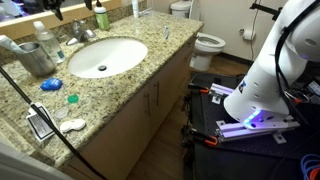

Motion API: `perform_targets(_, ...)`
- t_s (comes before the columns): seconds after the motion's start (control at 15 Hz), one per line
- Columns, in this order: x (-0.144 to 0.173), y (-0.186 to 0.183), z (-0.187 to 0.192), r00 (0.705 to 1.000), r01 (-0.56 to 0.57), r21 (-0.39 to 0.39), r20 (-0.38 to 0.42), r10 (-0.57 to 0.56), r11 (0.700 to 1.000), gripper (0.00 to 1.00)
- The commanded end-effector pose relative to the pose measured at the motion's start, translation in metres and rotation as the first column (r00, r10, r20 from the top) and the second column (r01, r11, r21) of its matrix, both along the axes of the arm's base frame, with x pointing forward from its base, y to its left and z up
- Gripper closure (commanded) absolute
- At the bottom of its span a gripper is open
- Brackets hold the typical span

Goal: Remove the toothpaste from the silver cup and put it on the right side of the counter

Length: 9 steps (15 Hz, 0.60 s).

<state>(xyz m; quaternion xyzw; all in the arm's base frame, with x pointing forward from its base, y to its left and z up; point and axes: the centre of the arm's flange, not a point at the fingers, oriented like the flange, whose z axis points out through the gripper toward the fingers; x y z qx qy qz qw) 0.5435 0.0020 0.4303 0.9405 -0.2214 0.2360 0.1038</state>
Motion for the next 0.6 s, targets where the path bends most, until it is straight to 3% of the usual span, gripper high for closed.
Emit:
perform_targets(0.0, 0.077, 0.012, 0.027, 0.982, 0.158, 0.070, -0.115, -0.150, 0.985, 0.00)
perform_targets(0.2, 0.108, 0.032, 0.051, 0.956, 0.250, 0.202, -0.204, -0.208, 0.947, 0.00)
perform_targets(0.33, 0.131, 0.047, 0.054, 0.941, 0.331, 0.271, -0.169, -0.294, 0.904, 0.00)
perform_targets(0.4, 0.075, 0.039, 0.045, 0.960, 0.260, 0.222, -0.163, -0.227, 0.940, 0.00)
perform_targets(0.53, 0.095, 0.047, 0.048, 0.952, 0.297, 0.251, -0.150, -0.266, 0.921, 0.00)
